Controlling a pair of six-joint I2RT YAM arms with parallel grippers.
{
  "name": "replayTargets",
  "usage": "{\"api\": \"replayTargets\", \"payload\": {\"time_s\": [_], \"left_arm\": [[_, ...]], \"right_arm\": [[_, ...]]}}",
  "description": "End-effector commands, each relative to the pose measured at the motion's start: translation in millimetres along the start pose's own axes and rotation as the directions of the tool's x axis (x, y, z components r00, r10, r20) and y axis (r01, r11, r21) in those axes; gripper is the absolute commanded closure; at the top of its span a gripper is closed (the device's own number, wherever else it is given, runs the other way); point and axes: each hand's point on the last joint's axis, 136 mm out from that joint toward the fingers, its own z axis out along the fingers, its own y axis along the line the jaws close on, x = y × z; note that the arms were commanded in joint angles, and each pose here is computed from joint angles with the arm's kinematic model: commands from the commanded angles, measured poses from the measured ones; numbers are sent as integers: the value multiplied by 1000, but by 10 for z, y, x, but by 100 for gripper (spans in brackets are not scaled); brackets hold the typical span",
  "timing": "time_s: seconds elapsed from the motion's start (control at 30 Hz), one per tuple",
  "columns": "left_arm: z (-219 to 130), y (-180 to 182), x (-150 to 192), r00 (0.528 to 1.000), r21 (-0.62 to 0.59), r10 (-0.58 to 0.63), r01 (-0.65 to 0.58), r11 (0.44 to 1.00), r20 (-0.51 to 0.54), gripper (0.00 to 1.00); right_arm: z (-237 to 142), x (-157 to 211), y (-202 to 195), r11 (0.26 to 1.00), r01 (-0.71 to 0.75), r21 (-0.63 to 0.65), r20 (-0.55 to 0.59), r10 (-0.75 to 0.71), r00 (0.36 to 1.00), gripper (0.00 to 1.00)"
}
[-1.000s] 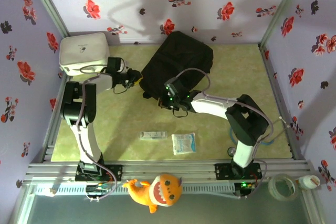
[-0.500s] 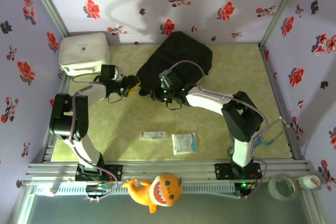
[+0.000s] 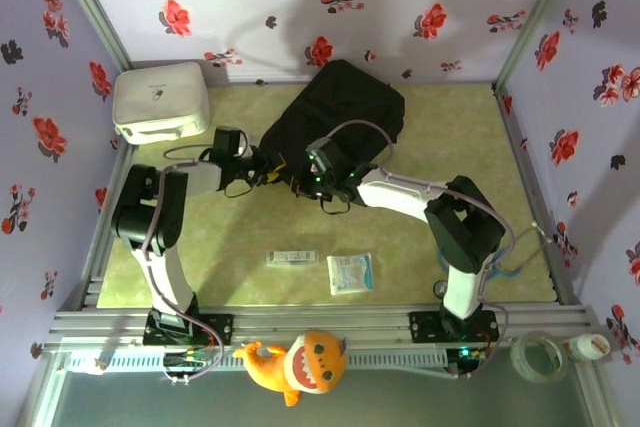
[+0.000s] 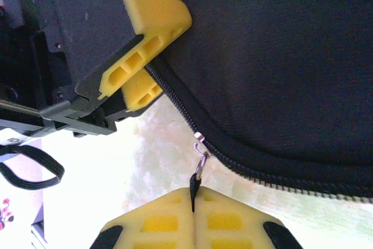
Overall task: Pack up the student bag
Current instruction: Zip the student bag at the top-center of the table.
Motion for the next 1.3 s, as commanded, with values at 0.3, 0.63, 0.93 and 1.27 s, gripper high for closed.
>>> {"api": "replayTargets", "payload": {"time_s": [0.3,0.63,0.93,1.27], "left_arm": [[-57,94,-179,996,-58,19,-14,998,87,96],[-127,72,-129,996,-64,38,-33,997,79,99],[-238,187,50,997,-113,64,-59,992,42,100],[-282,340,263,997,-147,77,-79,986,-21,100]], "right_arm": [[-454,-96,-735,965,-124,230,134,95,986,100],[-746,-339,-1084,927,-205,314,246,129,961,100],[-912,-603,-1360,900,-250,357,295,145,944,100],[-1116,-896,-1580,869,-298,395,361,151,920,100]]}}
